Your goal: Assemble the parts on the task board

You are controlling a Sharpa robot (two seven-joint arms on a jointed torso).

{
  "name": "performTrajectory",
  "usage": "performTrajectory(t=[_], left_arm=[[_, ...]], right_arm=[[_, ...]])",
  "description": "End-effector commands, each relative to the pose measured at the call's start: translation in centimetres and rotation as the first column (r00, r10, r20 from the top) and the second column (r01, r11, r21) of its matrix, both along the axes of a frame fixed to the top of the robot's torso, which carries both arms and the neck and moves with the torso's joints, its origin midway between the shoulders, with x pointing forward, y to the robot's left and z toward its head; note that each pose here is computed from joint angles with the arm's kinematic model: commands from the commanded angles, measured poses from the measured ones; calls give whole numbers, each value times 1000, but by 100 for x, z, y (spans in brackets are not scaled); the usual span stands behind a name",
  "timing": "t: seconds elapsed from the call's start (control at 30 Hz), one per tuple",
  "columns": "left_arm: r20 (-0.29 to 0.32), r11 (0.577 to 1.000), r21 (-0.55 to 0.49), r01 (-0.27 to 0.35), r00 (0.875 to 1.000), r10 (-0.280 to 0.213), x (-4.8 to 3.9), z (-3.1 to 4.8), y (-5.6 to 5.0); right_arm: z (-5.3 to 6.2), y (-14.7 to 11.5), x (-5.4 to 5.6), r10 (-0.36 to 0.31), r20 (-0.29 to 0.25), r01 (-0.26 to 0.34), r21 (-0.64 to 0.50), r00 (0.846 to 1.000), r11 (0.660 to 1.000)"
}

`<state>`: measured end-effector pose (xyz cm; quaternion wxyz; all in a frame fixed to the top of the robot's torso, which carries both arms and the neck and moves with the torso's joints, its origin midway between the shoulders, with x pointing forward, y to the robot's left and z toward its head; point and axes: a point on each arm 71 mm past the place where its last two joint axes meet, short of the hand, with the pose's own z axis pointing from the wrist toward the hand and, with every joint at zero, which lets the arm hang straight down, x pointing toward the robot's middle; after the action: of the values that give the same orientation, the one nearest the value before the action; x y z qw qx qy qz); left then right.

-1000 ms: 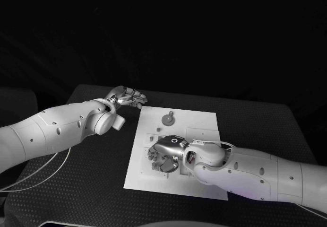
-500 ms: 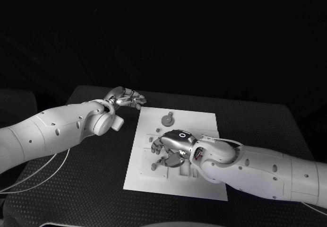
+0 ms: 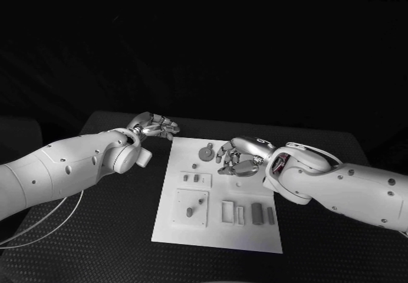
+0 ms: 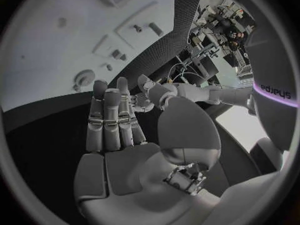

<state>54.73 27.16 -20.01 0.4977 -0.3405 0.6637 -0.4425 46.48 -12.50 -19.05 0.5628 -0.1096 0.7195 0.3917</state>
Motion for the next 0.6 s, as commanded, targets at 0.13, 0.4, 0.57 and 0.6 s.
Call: performTrajectory(t=[0.13,0.4,0.57,0.6], left_arm=[[4,1000,-10,12,1000,-12,10,16,-19],[2,1000,-10,15,1000,-15,14,13,-31],[2,1000,-10,15,1000,-15,15,12,-31],[2,1000,-10,15,1000,-15,15,11,-33]], right_arm=[[-185,-314,-4,-146,-310,112,-125,940,986],[-410,-746,-90,-371,-586,278,-246,720,929],[-475,-932,-156,-432,-610,287,-325,665,901],[-481,-969,-167,-440,-610,288,-336,658,897]])
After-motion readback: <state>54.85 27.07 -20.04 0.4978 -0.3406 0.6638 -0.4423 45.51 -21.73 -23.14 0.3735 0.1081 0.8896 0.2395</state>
